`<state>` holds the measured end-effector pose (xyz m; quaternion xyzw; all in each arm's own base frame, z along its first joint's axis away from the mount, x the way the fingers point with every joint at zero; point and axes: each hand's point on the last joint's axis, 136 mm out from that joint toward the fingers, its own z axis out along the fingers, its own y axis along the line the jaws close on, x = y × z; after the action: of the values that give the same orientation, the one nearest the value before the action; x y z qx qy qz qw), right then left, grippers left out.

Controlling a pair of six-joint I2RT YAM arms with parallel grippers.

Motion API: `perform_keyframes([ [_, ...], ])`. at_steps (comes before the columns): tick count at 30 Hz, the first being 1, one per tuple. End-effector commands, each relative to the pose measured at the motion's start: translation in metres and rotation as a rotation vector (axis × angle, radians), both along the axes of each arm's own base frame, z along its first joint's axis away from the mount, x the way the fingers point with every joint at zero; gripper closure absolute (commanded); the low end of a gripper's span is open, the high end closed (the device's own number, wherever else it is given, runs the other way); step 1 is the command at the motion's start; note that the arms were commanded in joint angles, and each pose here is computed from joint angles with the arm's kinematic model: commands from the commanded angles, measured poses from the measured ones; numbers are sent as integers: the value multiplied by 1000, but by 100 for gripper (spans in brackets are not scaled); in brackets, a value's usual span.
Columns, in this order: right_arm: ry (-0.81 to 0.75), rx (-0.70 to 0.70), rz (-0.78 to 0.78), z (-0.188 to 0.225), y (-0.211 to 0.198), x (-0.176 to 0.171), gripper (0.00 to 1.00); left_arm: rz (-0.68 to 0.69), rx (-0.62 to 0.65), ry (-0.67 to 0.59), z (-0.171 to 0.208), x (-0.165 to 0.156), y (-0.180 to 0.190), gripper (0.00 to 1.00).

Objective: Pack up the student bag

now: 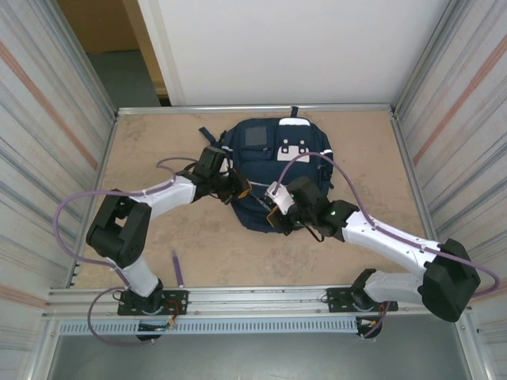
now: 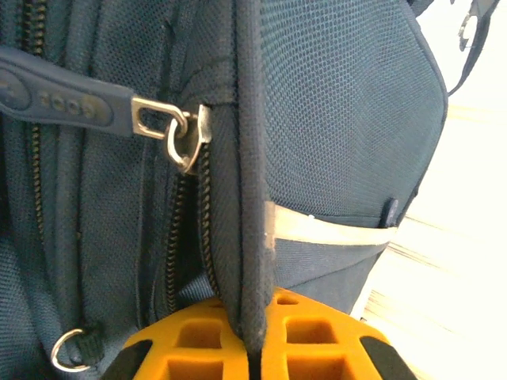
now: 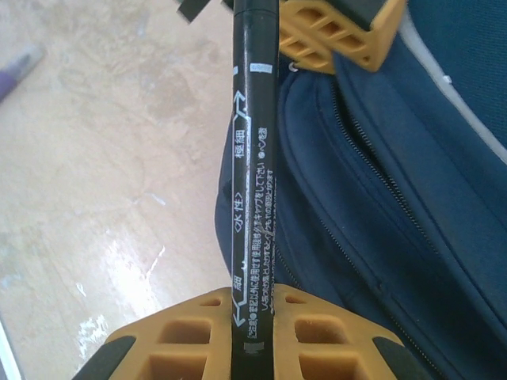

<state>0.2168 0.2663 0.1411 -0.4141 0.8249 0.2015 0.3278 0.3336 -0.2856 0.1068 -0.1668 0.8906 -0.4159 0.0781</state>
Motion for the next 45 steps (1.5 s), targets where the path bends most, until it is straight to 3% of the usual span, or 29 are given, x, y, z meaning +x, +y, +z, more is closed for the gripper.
perform_keyframes([
  [1, -101, -127, 100, 0, -6, -1, 91, -11, -124, -51, 50, -1, -9, 97],
  [7, -163, -343, 129, -22, -13, 20, 89, 16, -177, -21, 62, -6, -6, 100],
  [12, -265, -498, 41, -30, -22, 58, 88, 46, -237, -36, 76, -2, -7, 100],
  [24, -369, -566, -110, -16, -41, 112, 83, 42, -241, -53, 82, -8, 1, 100],
  [28, -383, -566, -175, -19, -44, 132, 79, 27, -231, -62, 83, -10, 2, 100],
  [31, -410, -600, -211, -17, -45, 142, 69, 28, -238, -63, 83, -10, 3, 100],
  [39, -472, -601, -314, -3, -58, 147, 71, 49, -240, -55, 75, -7, 15, 100],
  [42, -432, -493, -297, 5, -51, 137, 71, 63, -223, -49, 68, -4, 24, 100],
  [45, -317, -319, -155, 15, -29, 104, 68, 80, -214, -43, 61, 1, 33, 98],
])
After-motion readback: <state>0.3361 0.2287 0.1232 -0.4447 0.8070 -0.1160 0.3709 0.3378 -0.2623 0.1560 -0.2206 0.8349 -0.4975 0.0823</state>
